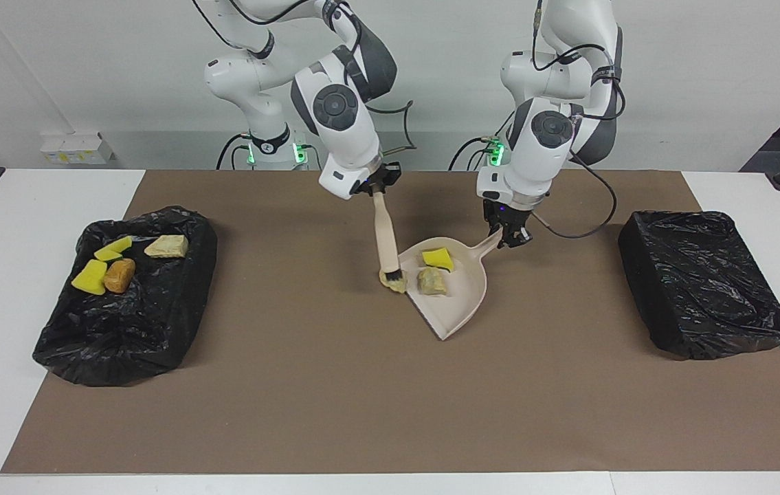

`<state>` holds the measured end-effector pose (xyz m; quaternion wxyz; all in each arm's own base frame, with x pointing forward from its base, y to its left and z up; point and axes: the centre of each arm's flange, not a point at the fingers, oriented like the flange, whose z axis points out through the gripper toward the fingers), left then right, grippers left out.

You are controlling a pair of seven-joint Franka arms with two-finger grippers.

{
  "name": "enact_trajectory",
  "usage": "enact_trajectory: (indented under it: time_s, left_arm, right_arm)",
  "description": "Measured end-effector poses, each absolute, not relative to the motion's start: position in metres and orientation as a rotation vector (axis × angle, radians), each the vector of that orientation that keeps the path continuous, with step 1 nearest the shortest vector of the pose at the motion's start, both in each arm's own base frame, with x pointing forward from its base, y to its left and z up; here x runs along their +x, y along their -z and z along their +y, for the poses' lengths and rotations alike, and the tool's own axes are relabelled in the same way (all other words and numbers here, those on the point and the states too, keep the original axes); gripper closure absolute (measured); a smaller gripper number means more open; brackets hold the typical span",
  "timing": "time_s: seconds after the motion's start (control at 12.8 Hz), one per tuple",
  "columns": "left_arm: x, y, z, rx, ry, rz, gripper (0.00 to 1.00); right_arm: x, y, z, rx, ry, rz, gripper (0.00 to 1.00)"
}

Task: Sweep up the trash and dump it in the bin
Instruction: 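Sweep the bread and sponge pieces into the dustpan with the right gripper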

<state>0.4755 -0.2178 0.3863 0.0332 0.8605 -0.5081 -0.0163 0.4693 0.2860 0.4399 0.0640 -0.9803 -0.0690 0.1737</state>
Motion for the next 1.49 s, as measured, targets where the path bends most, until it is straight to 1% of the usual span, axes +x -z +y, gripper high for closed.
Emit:
enact_trajectory:
  time_s: [0.16,0.31,0.47,0.7,0.86,1.02,1.25,1.49]
  left_arm:
    - [0.474,-0.386,-0.220,2.611,0.050,-1.622,0.69]
    - [0.472,-0.384,-0.220,2.558,0.054,-1.703,0.69]
    - [0.469,-0.379,-0.221,2.537,0.070,-1.729,0.69]
    - [0.465,-0.374,-0.220,2.534,0.084,-1.728,0.69]
    - [0.465,-0.374,-0.219,2.541,0.086,-1.717,0.69]
    - [0.464,-0.374,-0.219,2.570,0.102,-1.662,0.69]
    - [0.460,-0.380,-0.213,2.692,0.164,-1.442,0.69]
    - [0.461,-0.389,-0.208,2.795,0.158,-1.248,0.69]
  right_arm:
    - [0.471,-0.418,0.262,-3.026,-0.520,-0.184,0.74]
    - [0.471,-0.394,0.258,-3.050,-0.493,-0.179,0.74]
    - [0.468,-0.371,0.277,-3.051,-0.462,-0.220,0.74]
    - [0.449,-0.339,0.334,-3.013,-0.435,-0.291,0.74]
    - [0.445,-0.348,0.359,-2.922,-0.454,-0.233,0.74]
    - [0.449,-0.362,0.366,-2.891,-0.452,-0.220,0.74]
    - [0.455,-0.376,0.349,-2.896,-0.502,-0.200,0.74]
    - [0.463,-0.403,0.309,-2.959,-0.556,-0.189,0.74]
